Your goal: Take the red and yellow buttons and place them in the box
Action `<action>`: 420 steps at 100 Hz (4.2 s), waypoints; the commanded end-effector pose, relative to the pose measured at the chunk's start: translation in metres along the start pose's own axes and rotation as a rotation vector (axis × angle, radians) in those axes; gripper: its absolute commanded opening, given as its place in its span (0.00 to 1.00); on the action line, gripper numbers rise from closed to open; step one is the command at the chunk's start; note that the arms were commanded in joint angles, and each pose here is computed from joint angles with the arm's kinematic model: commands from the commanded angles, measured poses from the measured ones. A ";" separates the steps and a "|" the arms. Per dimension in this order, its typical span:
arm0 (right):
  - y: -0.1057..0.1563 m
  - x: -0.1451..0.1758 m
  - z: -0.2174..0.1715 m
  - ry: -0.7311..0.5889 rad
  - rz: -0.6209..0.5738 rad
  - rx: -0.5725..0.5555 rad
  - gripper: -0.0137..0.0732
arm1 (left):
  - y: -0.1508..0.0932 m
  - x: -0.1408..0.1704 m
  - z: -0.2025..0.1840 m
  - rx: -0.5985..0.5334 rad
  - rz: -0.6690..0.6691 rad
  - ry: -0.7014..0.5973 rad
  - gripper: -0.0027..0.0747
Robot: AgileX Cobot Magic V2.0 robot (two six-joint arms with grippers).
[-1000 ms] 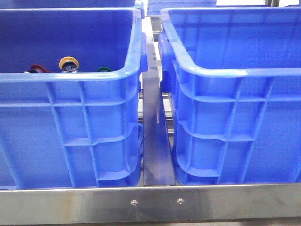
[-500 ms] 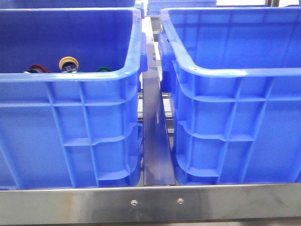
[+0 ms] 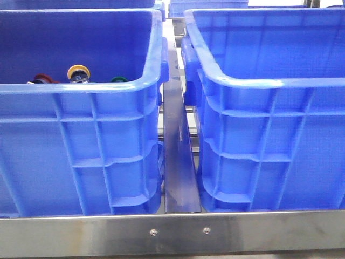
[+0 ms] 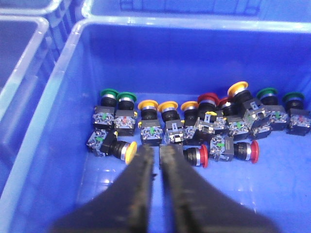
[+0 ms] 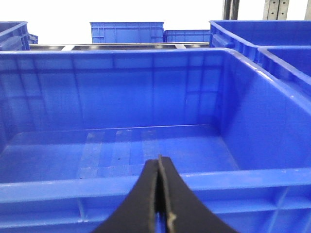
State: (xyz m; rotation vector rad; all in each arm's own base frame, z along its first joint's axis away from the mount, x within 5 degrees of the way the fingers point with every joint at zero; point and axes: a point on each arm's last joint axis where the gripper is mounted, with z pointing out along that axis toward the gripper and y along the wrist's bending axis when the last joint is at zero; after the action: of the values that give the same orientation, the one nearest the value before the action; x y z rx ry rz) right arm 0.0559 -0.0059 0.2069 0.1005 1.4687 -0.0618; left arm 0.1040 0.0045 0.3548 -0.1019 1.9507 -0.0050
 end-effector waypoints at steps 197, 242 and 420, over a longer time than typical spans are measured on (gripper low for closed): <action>0.000 -0.006 -0.002 -0.086 -0.012 -0.002 0.08 | -0.094 -0.038 0.293 0.084 0.282 0.708 0.17; 0.000 -0.006 -0.002 -0.086 -0.012 -0.002 0.08 | -0.095 -0.075 0.250 0.146 0.205 0.503 0.17; 0.000 -0.006 -0.002 -0.087 -0.010 -0.002 0.08 | -0.217 -0.027 0.036 0.866 0.394 0.149 0.17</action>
State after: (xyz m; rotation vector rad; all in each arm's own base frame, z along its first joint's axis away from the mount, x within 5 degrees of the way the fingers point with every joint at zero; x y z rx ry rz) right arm 0.0559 -0.0059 0.2069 0.1005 1.4687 -0.0618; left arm 0.1661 -0.2091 0.3546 0.9227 2.0370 -0.5342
